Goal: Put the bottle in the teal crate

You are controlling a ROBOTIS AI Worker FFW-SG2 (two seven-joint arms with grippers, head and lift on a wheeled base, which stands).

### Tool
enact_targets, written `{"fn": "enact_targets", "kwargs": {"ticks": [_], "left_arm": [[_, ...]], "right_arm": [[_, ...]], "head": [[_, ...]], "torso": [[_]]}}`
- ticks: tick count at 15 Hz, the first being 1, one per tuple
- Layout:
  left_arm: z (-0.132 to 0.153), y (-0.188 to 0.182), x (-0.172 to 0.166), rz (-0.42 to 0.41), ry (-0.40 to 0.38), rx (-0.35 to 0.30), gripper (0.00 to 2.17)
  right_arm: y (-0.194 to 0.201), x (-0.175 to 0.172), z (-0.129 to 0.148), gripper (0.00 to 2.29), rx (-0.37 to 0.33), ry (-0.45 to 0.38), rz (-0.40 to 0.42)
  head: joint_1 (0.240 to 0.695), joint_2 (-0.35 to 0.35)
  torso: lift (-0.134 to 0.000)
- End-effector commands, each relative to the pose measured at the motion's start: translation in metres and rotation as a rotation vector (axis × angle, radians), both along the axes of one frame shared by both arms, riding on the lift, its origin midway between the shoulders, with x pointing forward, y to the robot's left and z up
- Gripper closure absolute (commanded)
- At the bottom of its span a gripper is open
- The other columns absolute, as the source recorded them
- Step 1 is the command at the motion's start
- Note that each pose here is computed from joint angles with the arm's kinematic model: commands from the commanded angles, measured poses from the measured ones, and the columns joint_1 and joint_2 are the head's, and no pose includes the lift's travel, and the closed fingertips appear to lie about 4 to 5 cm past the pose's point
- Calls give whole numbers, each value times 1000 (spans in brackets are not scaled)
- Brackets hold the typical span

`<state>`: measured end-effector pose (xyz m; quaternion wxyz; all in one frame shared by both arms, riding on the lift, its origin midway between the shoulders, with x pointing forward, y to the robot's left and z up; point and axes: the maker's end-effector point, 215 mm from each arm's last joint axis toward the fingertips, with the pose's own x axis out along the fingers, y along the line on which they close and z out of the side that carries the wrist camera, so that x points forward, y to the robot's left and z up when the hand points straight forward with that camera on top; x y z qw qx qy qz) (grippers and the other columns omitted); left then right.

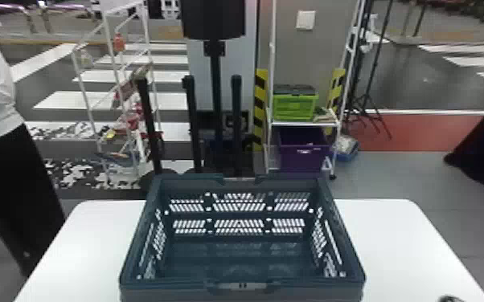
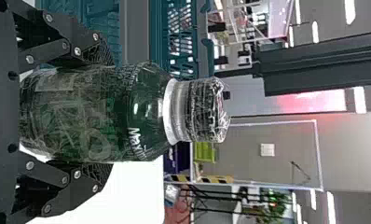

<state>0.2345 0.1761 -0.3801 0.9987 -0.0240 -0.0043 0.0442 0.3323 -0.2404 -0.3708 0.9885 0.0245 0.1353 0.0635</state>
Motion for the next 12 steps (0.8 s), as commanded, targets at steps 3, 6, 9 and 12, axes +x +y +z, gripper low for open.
{"fn": "enact_targets", "kwargs": {"ticks": [3,6,9,12], "left_arm": [[-1,6,-3,11,-1,-4,188],[-2,8,-3,18,-1,-7,188],[-3,11,-1,25,2,-12,188],[-4,12,0,32,1,-15,188]], "right_arm": [[21,47,23,1905,-24,120,66],[33,66,33,1905,-68,226,111],[54,83,45,1902,-106,317,199],[83,98,61,1878,-135,365,300]], "head": [[499,0],[499,0],[499,0],[499,0]], "torso": [[0],[0],[0],[0]]}}
